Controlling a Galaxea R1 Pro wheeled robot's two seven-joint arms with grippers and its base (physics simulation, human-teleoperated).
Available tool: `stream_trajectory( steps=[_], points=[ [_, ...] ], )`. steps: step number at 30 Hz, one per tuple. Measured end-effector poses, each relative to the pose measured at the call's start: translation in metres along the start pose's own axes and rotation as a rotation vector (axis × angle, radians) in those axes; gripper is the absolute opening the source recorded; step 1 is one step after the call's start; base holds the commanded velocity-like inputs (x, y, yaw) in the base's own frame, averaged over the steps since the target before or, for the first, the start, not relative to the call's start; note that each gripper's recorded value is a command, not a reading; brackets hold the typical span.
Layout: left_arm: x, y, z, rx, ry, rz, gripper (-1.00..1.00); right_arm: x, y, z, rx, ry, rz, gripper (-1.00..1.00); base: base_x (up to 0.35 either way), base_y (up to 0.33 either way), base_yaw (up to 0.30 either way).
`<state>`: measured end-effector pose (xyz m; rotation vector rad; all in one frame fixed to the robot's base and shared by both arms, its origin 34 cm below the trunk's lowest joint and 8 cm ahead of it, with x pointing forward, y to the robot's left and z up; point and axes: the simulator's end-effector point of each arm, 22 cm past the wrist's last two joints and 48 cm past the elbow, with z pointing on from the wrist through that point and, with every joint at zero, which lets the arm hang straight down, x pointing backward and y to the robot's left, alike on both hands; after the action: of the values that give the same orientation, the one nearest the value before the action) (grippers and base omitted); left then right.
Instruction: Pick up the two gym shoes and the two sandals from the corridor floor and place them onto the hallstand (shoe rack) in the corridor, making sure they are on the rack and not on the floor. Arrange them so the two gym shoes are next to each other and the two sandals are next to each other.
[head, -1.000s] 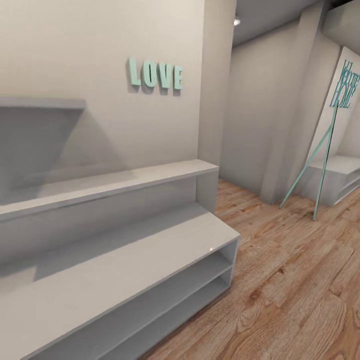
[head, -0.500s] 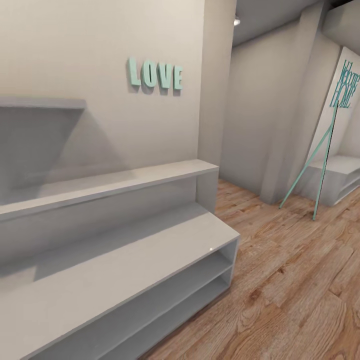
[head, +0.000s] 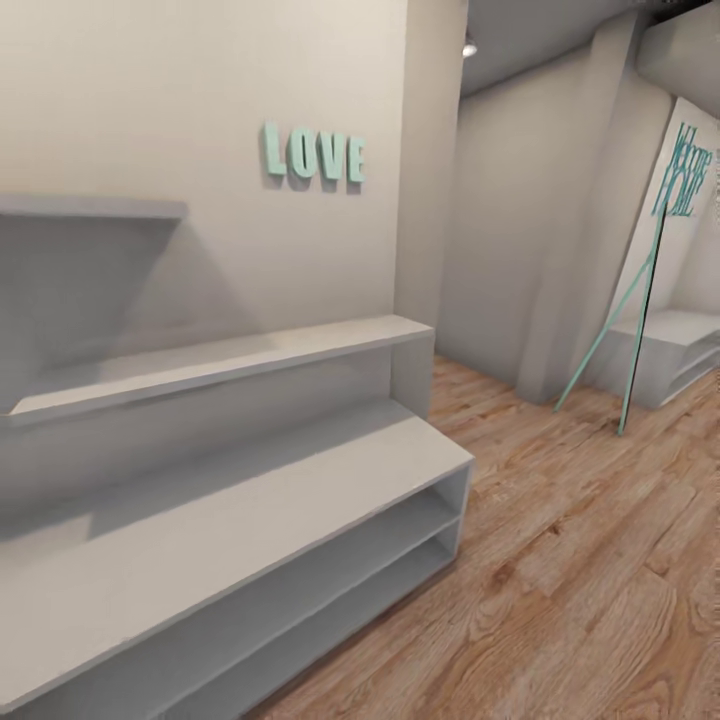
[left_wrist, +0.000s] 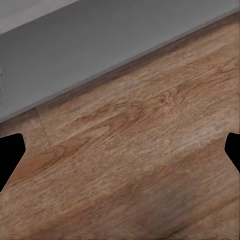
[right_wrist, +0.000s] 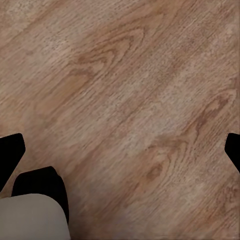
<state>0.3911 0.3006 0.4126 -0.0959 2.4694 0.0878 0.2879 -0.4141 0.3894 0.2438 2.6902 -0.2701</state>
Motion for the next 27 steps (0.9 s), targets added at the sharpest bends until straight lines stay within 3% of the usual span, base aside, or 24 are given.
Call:
stream_trajectory(
  steps=[17,27],
  points=[
    [-0.0004,0.0010,0.0001,-0.001,-0.001,0.001,1.00,0.0001,0.0001,0.0000,0.000,0.001,0.000,1.00,-0.310,0.000,0.000],
    [-0.0004,-0.0002,0.0001,0.000,-0.001,0.000,1.00,0.0002,0.0002,0.0000,0.000,0.001,-0.001,1.00,-0.138,0.000,0.000]
  ],
)
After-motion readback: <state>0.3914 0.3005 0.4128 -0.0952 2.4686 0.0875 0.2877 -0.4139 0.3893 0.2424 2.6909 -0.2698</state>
